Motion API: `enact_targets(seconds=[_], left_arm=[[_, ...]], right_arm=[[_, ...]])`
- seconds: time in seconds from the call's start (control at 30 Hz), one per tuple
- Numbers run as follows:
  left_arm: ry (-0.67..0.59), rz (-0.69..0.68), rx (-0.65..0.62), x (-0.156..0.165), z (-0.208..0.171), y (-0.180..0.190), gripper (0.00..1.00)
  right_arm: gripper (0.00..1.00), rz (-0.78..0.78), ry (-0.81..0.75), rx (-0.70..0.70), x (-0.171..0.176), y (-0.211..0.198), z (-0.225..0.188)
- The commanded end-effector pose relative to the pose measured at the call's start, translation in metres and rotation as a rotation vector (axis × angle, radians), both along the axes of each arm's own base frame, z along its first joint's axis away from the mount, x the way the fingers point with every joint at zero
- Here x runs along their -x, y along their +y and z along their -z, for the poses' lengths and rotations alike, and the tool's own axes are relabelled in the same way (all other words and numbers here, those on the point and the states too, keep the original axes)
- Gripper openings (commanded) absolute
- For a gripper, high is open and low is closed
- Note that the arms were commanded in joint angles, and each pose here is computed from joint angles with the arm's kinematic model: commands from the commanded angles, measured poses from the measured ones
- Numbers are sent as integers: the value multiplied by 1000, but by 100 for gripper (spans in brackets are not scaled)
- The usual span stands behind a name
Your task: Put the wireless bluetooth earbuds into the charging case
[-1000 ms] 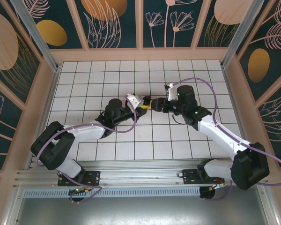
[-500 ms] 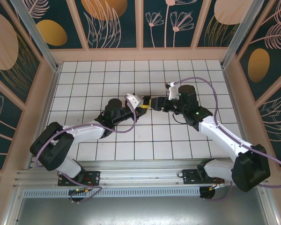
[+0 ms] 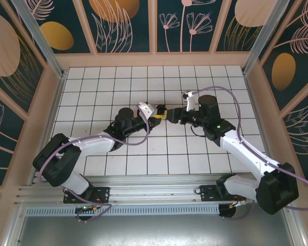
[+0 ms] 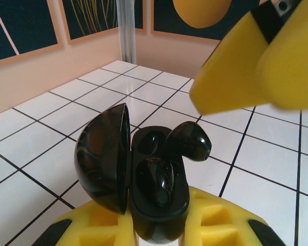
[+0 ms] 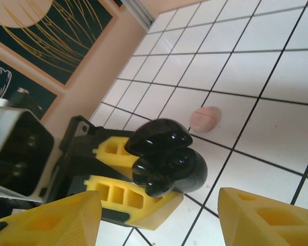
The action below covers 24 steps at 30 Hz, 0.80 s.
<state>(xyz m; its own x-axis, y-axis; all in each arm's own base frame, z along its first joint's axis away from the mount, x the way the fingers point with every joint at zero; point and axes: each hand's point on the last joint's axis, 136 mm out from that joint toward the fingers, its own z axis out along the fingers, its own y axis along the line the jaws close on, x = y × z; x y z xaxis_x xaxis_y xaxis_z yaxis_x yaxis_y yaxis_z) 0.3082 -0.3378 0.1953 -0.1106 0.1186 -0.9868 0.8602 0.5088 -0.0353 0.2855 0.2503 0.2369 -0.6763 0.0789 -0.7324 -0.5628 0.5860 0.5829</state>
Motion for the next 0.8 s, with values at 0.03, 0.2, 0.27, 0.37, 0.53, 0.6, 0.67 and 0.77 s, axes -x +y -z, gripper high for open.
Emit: enact_targets(seconds=[0.03, 0.2, 0.27, 0.37, 0.53, 0.6, 0.67, 0.77], left_arm=[[-51, 5, 35, -1, -22, -2, 9], [-52, 6, 38, 0, -24, -2, 9], [-53, 5, 38, -1, -24, -1, 9], [-55, 6, 41, 0, -25, -1, 9], [-62, 12, 43, 2, -27, -1, 9], [-63, 12, 45, 2, -28, -1, 9], [-64, 12, 42, 3, -27, 0, 9], [-65, 13, 42, 3, -28, 0, 9]], right_arm=[[61, -51, 18, 32, 5, 5, 10], [61, -40, 32, 50, 2, 5, 16], [61, -20, 34, 60, -1, 3, 19], [60, 12, 37, 63, -6, 0, 18], [59, 32, 34, 51, -12, 1, 17], [59, 45, 38, 53, -14, 0, 18], [59, 56, 35, 51, -16, -2, 18], [59, 69, 31, 38, -18, -4, 16]])
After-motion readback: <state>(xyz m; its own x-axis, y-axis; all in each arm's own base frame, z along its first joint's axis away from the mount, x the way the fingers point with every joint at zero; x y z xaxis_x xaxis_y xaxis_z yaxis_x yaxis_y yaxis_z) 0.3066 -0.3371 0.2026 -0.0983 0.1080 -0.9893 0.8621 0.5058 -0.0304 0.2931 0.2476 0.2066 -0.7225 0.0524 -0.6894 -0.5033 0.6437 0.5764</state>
